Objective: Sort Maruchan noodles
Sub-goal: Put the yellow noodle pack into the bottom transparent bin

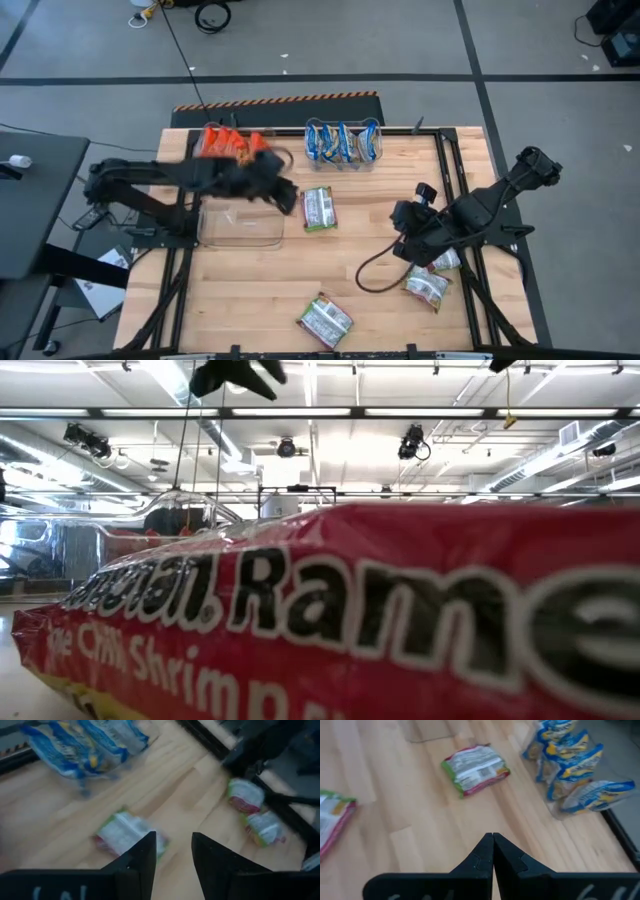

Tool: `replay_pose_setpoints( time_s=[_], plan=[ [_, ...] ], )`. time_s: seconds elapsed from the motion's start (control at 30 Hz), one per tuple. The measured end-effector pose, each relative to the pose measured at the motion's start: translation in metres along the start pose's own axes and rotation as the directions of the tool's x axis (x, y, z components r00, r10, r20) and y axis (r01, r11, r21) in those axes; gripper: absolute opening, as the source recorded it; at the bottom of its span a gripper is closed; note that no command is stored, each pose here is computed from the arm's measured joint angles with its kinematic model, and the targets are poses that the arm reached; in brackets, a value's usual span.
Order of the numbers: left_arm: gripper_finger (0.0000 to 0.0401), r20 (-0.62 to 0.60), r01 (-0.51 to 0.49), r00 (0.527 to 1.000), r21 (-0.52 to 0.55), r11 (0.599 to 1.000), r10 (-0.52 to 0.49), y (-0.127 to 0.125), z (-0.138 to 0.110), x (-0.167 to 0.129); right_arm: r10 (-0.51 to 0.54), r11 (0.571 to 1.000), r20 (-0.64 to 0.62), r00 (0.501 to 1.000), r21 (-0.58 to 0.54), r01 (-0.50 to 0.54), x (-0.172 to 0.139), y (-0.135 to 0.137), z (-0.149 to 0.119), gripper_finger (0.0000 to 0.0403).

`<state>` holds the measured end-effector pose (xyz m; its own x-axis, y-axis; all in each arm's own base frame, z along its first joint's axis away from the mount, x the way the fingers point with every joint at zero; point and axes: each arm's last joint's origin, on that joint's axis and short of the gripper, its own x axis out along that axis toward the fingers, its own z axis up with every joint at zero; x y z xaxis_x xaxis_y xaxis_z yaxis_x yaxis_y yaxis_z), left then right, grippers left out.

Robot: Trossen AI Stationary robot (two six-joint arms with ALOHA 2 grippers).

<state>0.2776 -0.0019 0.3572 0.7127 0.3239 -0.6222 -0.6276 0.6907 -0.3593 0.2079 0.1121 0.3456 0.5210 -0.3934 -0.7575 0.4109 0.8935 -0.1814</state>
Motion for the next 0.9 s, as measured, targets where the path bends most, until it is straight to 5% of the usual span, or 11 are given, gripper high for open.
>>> replay_pose_setpoints(
  time_s=[0.27,0.5,0.67,0.9],
  plan=[
    [0.0131,-0.028,0.044,0.999,-0.071,0.997,-0.046,-0.044,-0.035,0.074,0.034,0.999,-0.070,0.997,-0.006,-0.034,-0.014,0.007,-0.020,0.0011],
    [0.0131,-0.057,-0.006,0.998,0.122,0.992,0.013,-0.062,-0.040,0.148,-0.023,1.000,-0.118,0.993,0.019,0.025,-0.019,0.002,-0.030,0.0011],
    [0.0141,-0.109,-0.066,0.990,0.171,0.983,0.085,-0.057,-0.050,0.193,-0.021,0.999,-0.117,0.993,0.038,0.026,-0.019,0.002,-0.029,0.0011],
    [0.0203,-0.190,-0.232,0.952,0.056,0.971,0.238,-0.028,-0.061,0.227,-0.024,0.997,-0.112,0.993,0.073,0.032,-0.019,0.002,-0.029,0.0011]
  ],
)
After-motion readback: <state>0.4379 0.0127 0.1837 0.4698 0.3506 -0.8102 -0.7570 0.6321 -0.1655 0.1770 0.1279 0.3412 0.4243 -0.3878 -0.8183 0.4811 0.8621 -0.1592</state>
